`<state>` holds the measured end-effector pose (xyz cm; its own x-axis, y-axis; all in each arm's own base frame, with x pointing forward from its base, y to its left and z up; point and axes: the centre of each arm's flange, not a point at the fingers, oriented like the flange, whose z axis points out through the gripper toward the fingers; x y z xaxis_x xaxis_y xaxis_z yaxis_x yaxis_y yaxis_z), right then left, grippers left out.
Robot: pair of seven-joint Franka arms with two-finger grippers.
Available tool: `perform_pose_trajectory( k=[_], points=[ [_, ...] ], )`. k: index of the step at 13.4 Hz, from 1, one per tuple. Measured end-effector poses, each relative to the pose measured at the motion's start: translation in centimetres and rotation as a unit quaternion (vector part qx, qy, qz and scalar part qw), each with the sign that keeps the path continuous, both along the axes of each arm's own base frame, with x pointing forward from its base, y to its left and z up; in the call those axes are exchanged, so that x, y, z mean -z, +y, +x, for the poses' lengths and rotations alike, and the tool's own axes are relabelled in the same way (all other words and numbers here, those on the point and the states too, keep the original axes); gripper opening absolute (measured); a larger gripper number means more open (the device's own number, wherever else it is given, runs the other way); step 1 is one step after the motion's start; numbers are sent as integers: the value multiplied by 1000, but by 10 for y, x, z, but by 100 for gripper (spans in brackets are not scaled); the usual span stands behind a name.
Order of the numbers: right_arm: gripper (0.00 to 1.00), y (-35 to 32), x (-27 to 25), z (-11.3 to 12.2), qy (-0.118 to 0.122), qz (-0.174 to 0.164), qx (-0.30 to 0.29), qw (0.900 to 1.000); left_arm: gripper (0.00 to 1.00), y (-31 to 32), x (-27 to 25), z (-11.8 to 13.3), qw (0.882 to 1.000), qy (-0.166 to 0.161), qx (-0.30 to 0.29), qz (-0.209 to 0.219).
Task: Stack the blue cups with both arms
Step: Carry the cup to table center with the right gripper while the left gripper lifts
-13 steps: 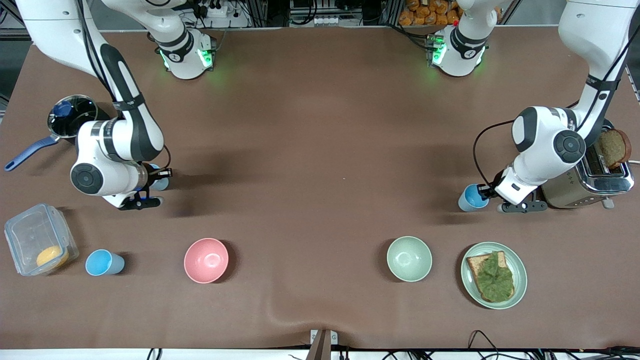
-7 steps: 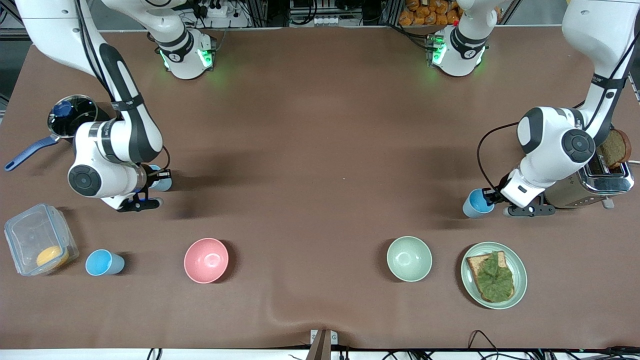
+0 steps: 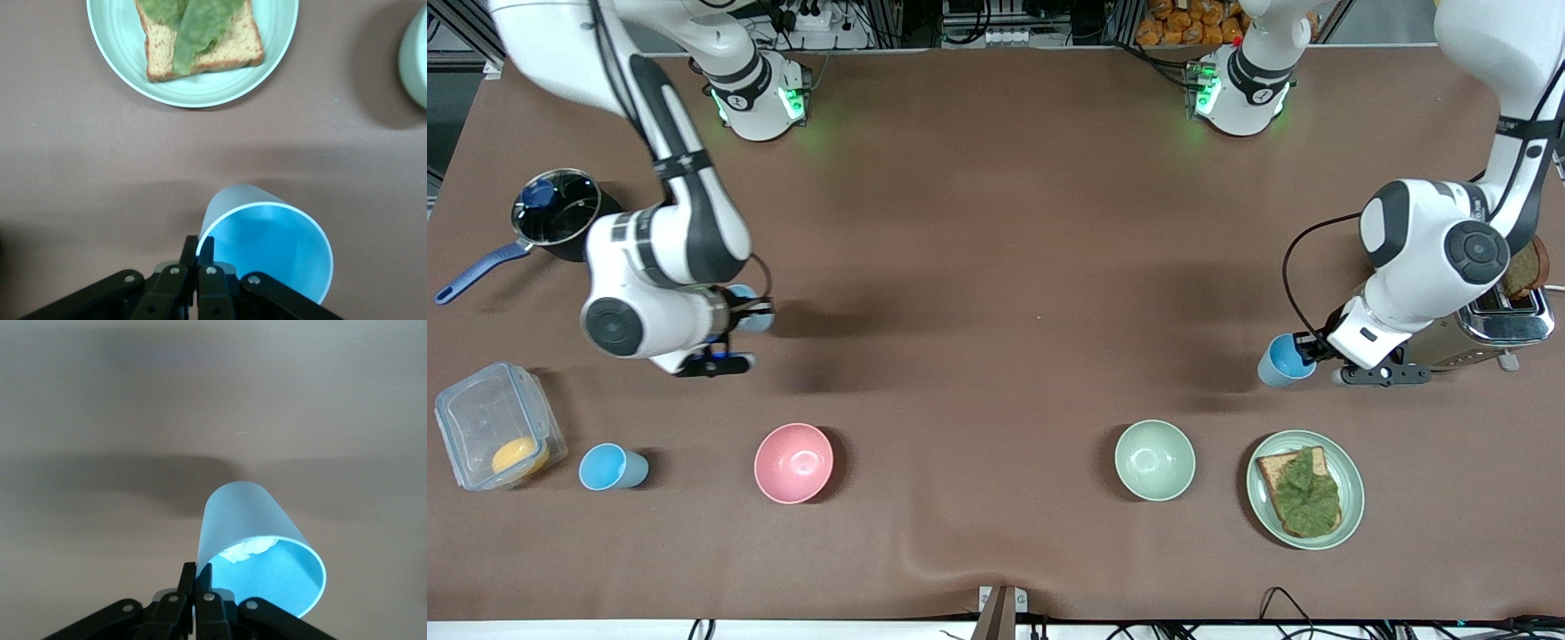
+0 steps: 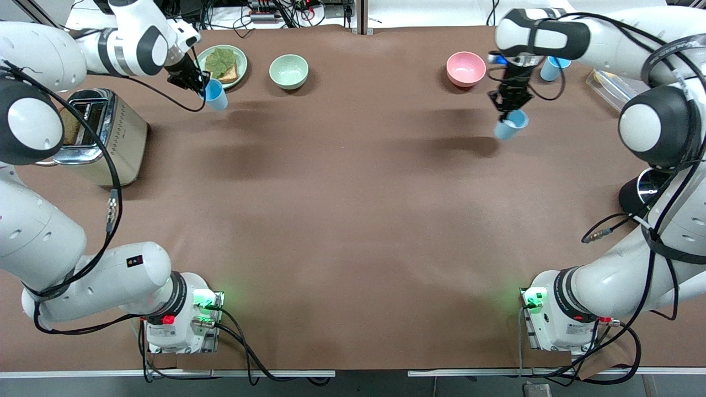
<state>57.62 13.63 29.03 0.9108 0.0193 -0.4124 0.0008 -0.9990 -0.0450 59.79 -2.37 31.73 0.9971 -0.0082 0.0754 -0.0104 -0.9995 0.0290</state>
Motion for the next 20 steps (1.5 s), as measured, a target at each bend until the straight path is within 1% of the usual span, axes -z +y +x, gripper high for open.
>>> perform_pose_trajectory(
  k=[4, 6, 8, 9, 11, 12, 14, 16, 17, 18, 19, 20],
  points=[
    [3, 131, -20, -21, -14, -20, 73, 997, 3, -16, -62, 14, 1000, 26, 13, 10],
    [3, 194, -18, -31, -22, -25, 106, 994, 3, -31, -88, 20, 999, 31, 5, 8],
    [3, 247, 0, -41, -43, -29, 134, 990, 3, -52, -101, 19, 999, 36, -15, 4],
    [3, 267, 15, -47, -52, -33, 147, 987, 3, -64, -104, 17, 999, 39, -26, 2],
    [3, 289, 41, -56, -58, -41, 159, 985, 3, -87, -110, 13, 998, 44, -48, -2],
    [3, 295, 48, -58, -59, -43, 158, 985, 3, -99, -112, 10, 997, 44, -60, -5],
    [3, 300, 47, -57, -63, -41, 160, 984, 3, -125, -117, 5, 996, 44, -82, -12],
    [18, 301, 43, -53, -70, -35, 163, 983, 3, -153, -121, -3, 994, 44, -98, -18],
    [30, 303, 36, -48, -76, -30, 164, 983, 3, -165, -122, -7, 993, 44, -103, -19],
    [39, 305, 24, -42, -79, -26, 164, 983, 3, -176, -124, -10, 993, 44, -108, -21],
    [48, 304, 11, -37, -73, -29, 163, 984, 3, -188, -127, -12, 992, 42, -115, -24],
    [60, 298, -4, -29, -63, -36, 163, 984, 3, -199, -130, -13, 991, 40, -125, -28]
  ],
)
